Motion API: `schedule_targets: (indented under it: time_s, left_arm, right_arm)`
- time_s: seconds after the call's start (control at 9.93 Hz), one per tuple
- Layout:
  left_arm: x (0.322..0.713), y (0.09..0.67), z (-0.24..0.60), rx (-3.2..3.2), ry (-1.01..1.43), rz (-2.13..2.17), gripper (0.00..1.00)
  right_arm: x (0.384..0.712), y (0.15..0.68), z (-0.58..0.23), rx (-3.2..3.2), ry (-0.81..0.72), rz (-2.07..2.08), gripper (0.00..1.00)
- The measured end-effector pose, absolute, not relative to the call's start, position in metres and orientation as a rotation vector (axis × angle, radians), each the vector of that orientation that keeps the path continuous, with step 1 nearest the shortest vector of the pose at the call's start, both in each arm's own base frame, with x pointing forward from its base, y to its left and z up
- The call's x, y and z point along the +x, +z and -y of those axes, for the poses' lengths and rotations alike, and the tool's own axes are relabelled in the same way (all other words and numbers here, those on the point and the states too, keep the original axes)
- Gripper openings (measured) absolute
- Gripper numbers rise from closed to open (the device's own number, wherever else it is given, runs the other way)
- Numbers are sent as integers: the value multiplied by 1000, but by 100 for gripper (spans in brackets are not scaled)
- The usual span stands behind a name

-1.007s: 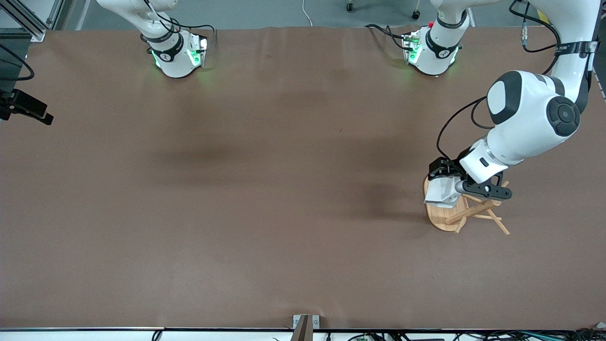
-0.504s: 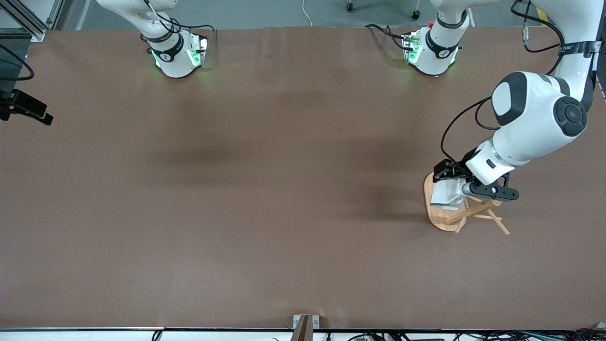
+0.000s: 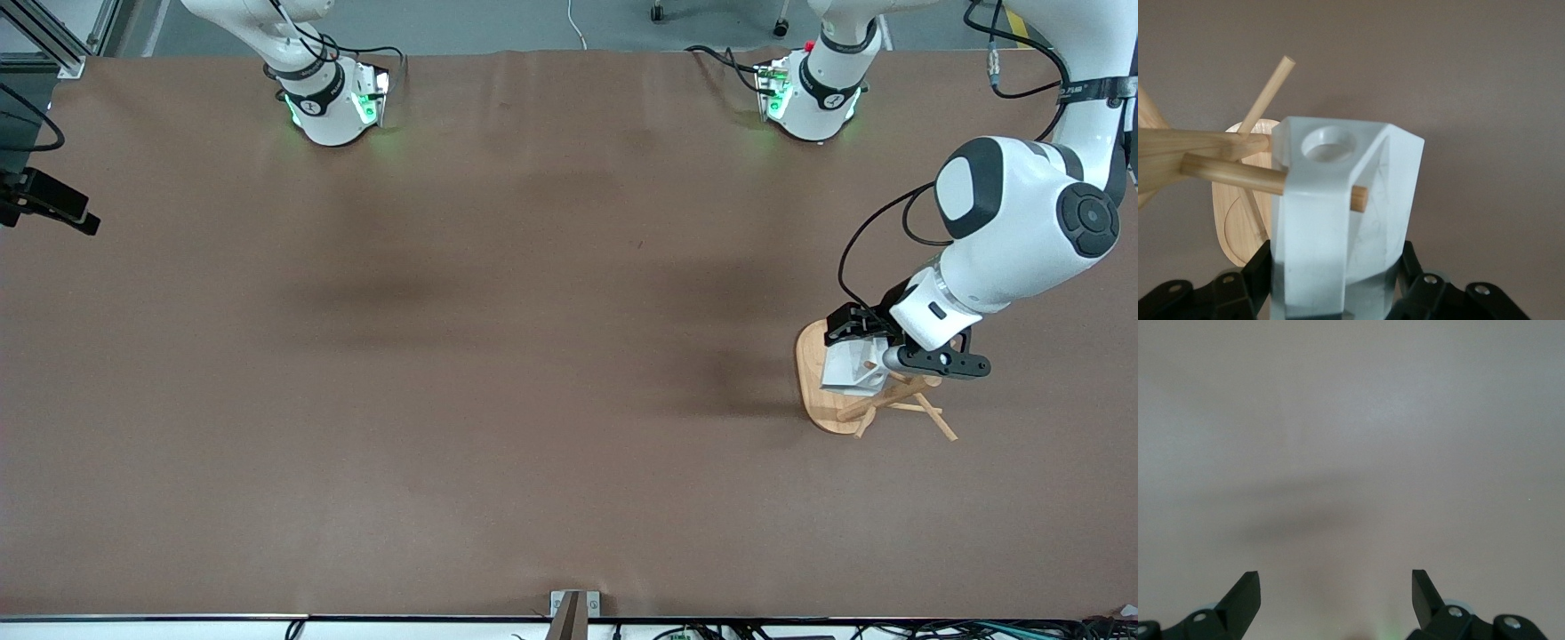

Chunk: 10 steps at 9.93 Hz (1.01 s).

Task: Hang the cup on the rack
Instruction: 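Lower the cup with the left gripper onto a rack peg, then open the left gripper and release the cup on the peg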

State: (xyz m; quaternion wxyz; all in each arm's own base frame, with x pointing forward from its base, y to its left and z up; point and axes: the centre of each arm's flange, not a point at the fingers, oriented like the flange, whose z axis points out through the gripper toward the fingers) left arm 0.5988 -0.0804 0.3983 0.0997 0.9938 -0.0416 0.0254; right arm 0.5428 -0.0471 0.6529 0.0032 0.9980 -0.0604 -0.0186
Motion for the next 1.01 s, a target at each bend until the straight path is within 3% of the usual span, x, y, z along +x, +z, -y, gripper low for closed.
schedule_targets:
  time_s: [0.3, 0.5, 1.01]
  left_arm:
    - [600, 395, 73, 2938, 69, 105, 77]
    - [601, 396, 72, 2938, 76, 101, 100]
    - [594, 470, 75, 2946, 132, 81, 100]
  right_arm:
    - [543, 653, 47, 3129, -59, 189, 100]
    - [543, 653, 47, 3129, -59, 190, 100]
    - [543, 653, 48, 3129, -59, 192, 100]
